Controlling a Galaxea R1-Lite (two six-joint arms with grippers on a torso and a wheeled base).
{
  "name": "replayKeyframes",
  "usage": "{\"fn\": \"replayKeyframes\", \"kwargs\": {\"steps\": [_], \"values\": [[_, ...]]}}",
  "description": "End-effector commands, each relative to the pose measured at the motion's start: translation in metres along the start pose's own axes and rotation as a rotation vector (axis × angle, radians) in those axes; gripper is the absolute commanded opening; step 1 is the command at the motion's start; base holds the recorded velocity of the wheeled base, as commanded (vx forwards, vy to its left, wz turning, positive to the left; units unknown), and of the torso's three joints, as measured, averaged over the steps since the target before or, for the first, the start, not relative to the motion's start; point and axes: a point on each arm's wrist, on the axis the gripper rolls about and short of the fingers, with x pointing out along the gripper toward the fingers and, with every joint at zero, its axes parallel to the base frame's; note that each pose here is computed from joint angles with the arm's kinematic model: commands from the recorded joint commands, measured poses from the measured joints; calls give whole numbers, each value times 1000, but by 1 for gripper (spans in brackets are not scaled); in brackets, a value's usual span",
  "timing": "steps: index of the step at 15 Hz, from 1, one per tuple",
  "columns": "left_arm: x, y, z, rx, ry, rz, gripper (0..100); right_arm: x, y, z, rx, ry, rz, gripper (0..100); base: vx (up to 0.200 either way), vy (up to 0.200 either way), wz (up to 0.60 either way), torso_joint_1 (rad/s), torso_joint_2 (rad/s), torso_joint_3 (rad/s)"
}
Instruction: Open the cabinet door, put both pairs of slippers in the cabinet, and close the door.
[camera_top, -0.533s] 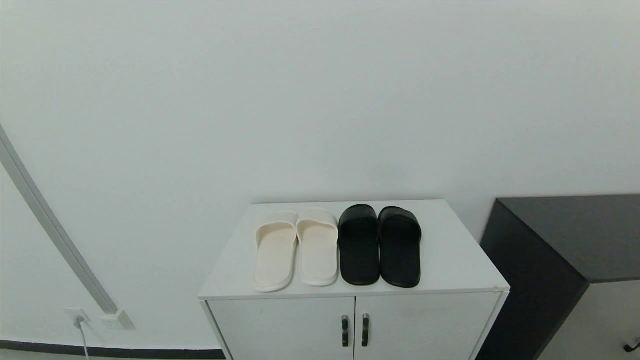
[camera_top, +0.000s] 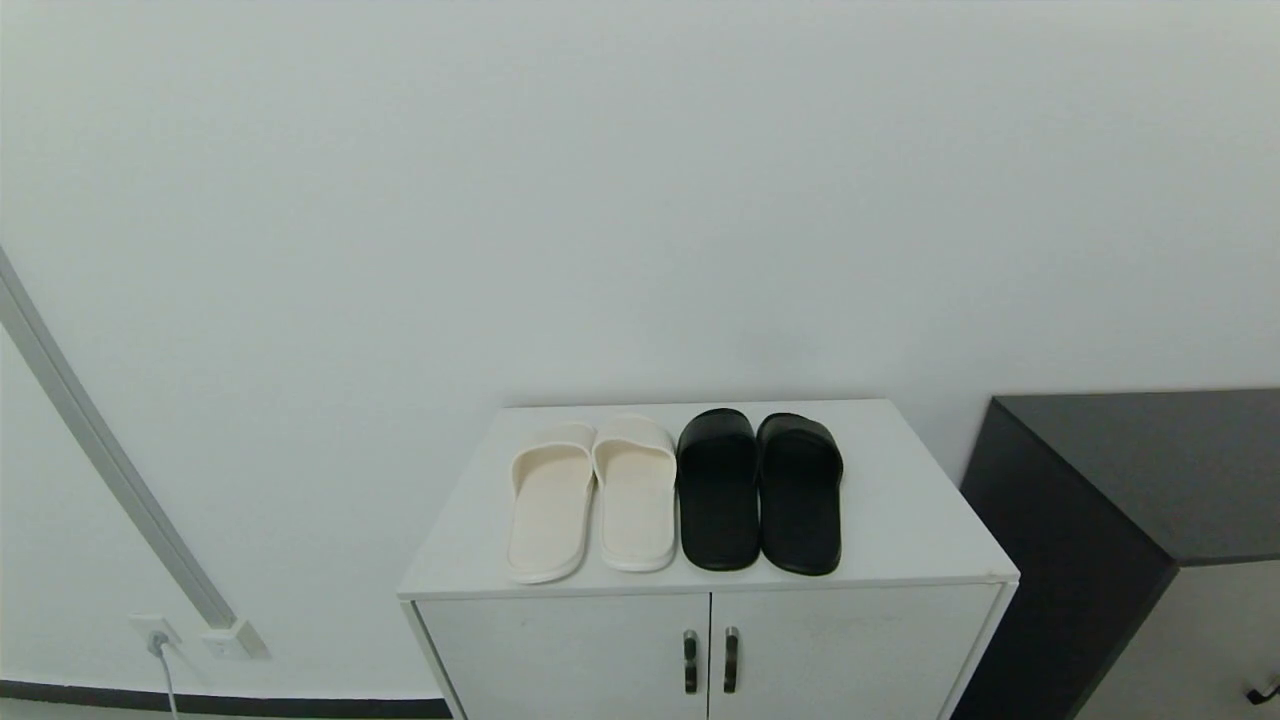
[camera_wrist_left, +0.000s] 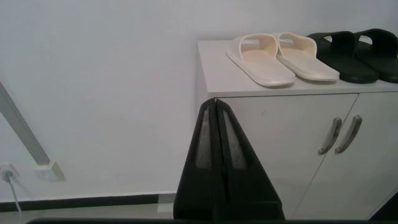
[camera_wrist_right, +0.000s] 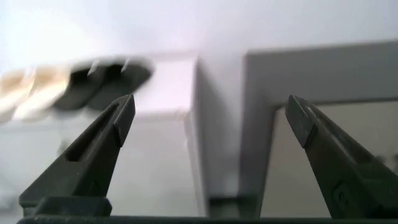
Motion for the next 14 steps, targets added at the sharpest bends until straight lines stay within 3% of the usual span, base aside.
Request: {"fn": "replayKeyframes", "kwargs": {"steps": [1,2,5,8,12,14], "values": [[0,0,0,0,0,1,0,21,1,-7,-6,212,86,100,0,0,0,0,0,0],[0,0,0,3,0,-1,0,35,2,1,-4,269,119,100,0,0,0,0,0,0],[0,0,0,-2,0,4,0,84,9,20,-11,337,211,100,0,0,0,0,0,0],[0,0,0,1,0,1,0,137,28,32,-36,381,266,100,0,0,0,0,0,0],[0,0,0,6,0,-2,0,203,108,40,-3,392,299,100,0,0,0,0,0,0],[0,0,0,7,1,-4,0,218,138,43,18,393,308,100,0,0,0,0,0,0]]}}
